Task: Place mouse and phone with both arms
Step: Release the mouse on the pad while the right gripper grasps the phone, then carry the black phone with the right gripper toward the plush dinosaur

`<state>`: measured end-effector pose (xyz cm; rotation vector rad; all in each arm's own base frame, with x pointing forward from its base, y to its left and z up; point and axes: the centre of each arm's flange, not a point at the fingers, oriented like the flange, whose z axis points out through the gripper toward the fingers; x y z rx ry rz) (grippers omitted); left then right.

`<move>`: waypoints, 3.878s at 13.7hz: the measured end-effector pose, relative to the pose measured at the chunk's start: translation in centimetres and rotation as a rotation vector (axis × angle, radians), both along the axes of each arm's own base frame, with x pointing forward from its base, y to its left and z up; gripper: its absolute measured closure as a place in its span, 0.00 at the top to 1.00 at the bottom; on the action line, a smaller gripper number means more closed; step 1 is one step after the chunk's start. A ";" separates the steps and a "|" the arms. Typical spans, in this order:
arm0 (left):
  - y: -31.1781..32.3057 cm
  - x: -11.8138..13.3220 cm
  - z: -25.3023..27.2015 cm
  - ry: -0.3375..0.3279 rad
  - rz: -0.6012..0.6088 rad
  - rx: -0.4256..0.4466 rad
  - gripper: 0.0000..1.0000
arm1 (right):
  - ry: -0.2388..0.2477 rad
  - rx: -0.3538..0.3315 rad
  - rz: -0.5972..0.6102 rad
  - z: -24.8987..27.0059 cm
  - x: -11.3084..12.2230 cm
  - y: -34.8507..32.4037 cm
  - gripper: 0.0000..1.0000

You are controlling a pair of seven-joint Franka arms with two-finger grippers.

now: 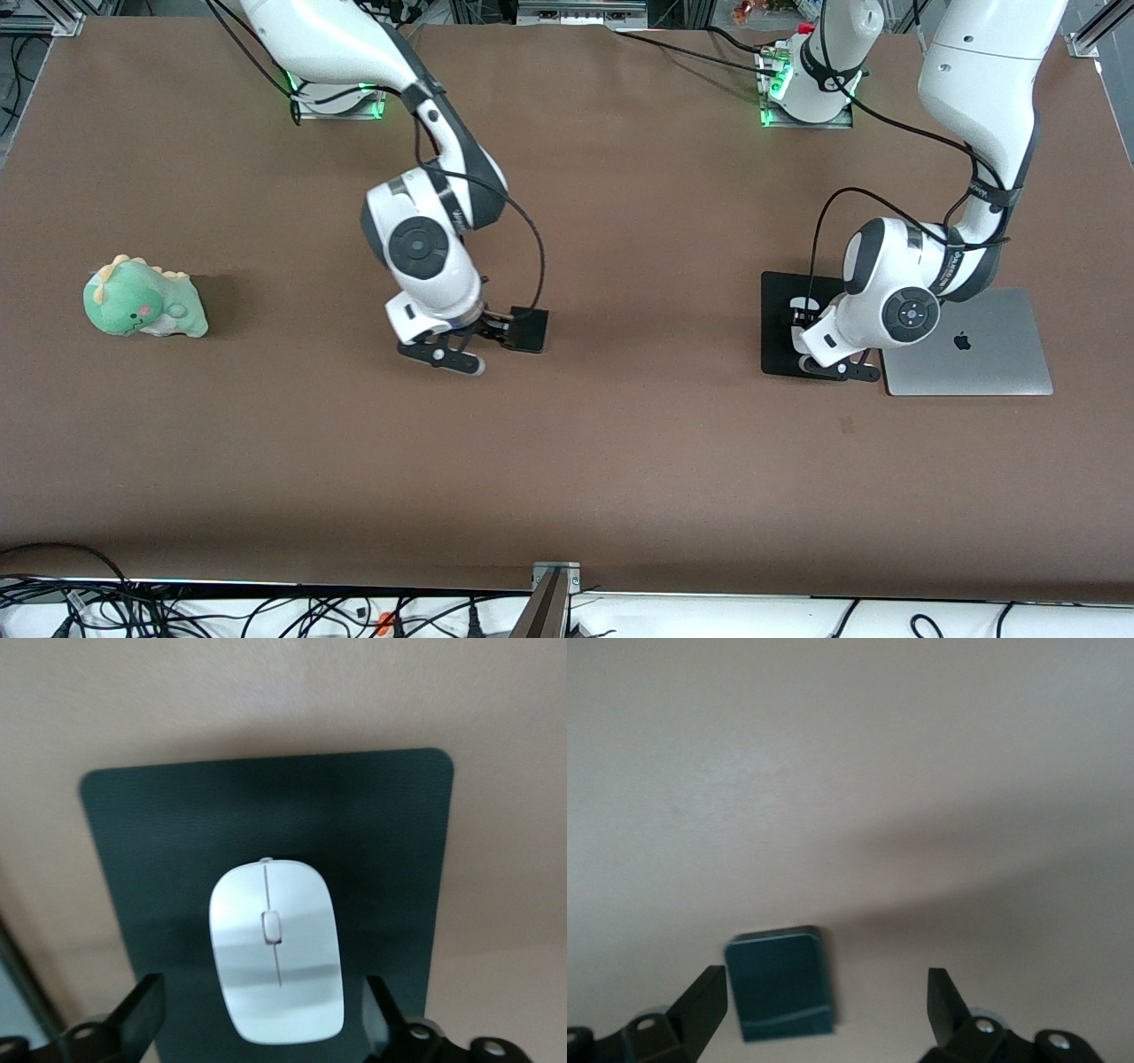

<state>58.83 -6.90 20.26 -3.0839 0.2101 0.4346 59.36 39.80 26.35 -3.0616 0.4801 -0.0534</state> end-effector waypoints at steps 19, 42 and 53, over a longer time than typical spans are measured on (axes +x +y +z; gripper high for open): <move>3.4 -6.0 38.7 -0.151 0.002 0.010 1.00 | -0.003 -0.050 0.136 -5.3 -2.8 4.8 1.00; 6.0 -3.5 41.1 -0.221 0.053 0.007 1.00 | 0.088 -0.094 0.409 -2.8 3.8 -7.1 0.79; 5.8 -3.5 41.1 -0.223 0.097 0.015 1.00 | 0.135 -0.114 0.407 -7.7 7.4 -31.0 0.79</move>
